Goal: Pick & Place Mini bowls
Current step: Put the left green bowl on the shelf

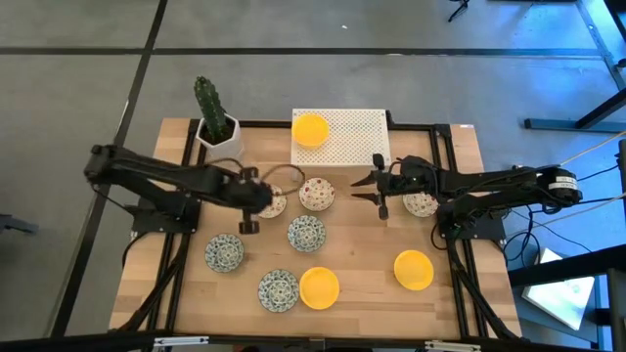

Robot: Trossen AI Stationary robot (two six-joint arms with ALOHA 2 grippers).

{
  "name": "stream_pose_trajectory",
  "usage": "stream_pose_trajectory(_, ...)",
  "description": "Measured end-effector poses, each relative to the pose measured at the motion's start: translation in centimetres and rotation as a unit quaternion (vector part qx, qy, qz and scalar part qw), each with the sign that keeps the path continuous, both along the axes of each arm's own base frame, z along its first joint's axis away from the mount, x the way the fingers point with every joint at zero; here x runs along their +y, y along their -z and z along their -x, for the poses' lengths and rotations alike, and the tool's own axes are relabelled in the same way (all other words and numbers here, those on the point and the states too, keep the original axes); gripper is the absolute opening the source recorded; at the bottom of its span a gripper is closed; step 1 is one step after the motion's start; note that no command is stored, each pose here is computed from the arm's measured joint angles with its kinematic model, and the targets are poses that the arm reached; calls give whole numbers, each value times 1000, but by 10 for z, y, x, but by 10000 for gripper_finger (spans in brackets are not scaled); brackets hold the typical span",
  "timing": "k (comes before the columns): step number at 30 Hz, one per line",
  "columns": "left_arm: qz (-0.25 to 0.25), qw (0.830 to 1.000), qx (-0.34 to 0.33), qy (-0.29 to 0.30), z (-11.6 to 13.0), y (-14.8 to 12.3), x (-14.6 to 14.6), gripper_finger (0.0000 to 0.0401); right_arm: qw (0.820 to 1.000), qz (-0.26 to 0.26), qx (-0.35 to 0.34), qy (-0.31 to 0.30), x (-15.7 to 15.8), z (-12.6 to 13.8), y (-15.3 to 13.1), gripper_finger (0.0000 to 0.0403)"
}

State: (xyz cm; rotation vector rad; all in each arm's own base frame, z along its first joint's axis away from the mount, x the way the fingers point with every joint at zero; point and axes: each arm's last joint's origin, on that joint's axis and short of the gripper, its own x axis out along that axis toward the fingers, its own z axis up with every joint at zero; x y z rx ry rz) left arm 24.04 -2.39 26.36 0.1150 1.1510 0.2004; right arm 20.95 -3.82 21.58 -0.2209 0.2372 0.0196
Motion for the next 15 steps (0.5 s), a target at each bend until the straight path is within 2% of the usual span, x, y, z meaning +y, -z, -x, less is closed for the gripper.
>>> stream_pose_trajectory(6,-3,998,63,19,-19,30,-5,47,1000,-9,9,2,0,0,2,129)
stream_pose_trajectory(15,19,996,73,43,-32,44,-7,186,999,-22,26,4,0,1,5,129)
